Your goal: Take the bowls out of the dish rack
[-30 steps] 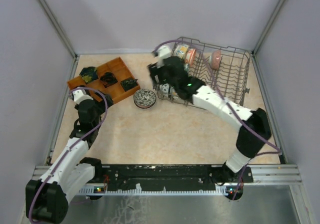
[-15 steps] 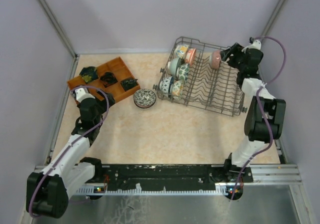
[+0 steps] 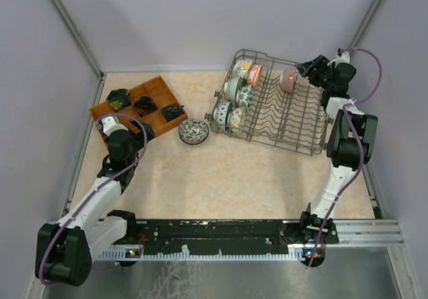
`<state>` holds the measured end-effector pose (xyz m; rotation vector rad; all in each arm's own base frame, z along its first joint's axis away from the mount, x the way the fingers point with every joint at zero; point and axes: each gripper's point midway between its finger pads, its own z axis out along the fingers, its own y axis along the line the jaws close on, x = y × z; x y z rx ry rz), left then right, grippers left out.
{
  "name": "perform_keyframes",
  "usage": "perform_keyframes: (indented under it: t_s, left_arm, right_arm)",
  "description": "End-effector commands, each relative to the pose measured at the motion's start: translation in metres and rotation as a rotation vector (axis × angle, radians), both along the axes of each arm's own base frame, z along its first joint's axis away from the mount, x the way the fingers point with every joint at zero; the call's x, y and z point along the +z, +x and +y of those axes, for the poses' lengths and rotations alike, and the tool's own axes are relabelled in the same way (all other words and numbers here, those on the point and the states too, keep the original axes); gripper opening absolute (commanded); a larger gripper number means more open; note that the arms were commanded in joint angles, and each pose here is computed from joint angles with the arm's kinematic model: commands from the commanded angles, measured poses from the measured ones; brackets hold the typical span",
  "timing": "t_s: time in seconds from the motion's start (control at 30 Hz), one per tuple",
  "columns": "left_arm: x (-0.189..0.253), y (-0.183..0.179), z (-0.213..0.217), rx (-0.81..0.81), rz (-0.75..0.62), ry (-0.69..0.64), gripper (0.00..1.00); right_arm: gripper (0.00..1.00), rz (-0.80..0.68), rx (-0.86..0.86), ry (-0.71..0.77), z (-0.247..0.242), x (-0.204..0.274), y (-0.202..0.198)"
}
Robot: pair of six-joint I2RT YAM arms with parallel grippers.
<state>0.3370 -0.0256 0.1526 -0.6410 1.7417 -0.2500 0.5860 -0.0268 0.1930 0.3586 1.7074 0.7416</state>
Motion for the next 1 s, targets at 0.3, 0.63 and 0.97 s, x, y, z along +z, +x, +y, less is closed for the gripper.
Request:
perform_keyframes:
  t_s: [0.3, 0.63, 0.97]
  left_arm:
    - [0.011, 0.005, 0.003, 0.018, -0.052, -0.009, 0.99]
    - [0.01, 0.004, 0.0, 0.001, -0.057, -0.017, 0.99]
    - [0.009, 0.004, -0.001, -0.004, -0.056, -0.019, 0.99]
  right_arm:
    - [0.64, -0.108, 0.104, 0.006, 0.003, 0.015, 0.035]
    - [0.6, -0.059, 0.139, 0.032, 0.007, -0.007, 0.039]
    - [0.54, -0.032, 0.176, 0.068, 0.016, -0.024, 0.04]
